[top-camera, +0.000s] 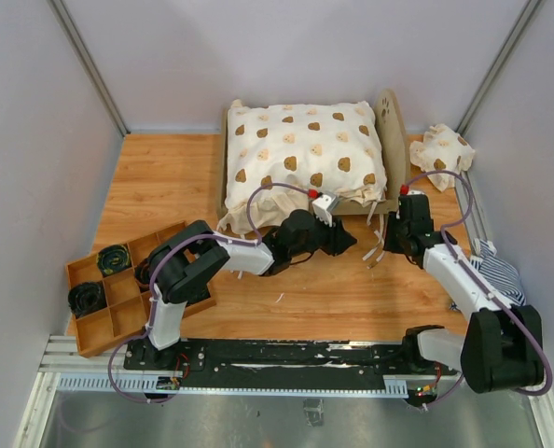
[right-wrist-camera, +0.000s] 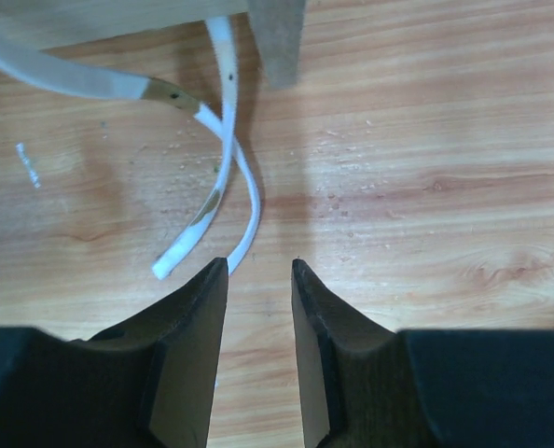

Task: Set up the pet bed

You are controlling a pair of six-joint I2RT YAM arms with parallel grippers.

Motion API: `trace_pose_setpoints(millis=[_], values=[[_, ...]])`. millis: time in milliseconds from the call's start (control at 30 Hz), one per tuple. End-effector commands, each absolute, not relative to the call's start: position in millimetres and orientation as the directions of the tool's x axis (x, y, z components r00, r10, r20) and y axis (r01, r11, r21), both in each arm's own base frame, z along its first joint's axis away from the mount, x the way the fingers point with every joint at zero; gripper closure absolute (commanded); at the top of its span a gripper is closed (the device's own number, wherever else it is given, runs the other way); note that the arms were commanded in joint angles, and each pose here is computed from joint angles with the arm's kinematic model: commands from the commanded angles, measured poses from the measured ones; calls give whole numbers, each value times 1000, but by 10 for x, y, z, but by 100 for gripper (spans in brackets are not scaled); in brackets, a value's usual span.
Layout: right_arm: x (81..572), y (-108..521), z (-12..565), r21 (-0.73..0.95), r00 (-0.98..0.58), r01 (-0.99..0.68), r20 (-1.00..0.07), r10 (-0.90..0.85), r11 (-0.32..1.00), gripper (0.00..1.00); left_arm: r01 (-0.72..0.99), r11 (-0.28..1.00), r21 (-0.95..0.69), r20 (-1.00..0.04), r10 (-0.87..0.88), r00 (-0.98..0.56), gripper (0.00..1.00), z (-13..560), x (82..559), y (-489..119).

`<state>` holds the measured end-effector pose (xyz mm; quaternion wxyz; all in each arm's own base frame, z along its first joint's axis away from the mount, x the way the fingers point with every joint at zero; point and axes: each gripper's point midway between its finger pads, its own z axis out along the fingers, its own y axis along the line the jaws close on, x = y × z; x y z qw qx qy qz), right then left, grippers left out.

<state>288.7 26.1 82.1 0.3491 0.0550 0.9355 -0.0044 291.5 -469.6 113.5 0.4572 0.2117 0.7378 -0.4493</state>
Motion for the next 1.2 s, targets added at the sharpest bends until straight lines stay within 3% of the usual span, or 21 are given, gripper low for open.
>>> trace_pose_setpoints(millis=[0,67,167,267,400,533,733,967,1167], values=[[3055,148,775,20,-722,177,-677,144,984,65,756,484,-441,-889,-117,-443,65,1285,2885,-4694],[3094,242,756,-6,-741,29,-671,17,1000,65,767,475,-431,-895,-116,-431,65,1297,2860,-4682],[3118,516,795,-38,-692,-332,-670,-270,943,62,766,479,-428,-897,-121,-426,65,1322,2835,-4626],[3070,526,876,-97,-653,-480,-624,-429,872,61,746,505,-434,-894,-143,-424,64,1387,2822,-4495],[2963,538,927,-196,-491,-696,-573,-656,691,59,722,550,-420,-903,-176,-391,61,1558,2780,-4236],[2682,711,894,-183,-199,-924,-521,-830,336,61,667,618,-417,-904,-205,-376,60,1703,2744,-3907],[2729,606,728,-155,-80,-975,-411,-908,156,61,640,633,-435,-898,-260,-354,57,1847,2568,-3523],[2737,431,613,-149,-20,-986,-305,-952,69,61,643,635,-428,-904,-294,-311,53,1984,2444,-3262],[2770,535,580,-154,79,-988,-341,-937,-27,65,661,612,-435,-900,-311,-304,52,2073,2376,-3227]])
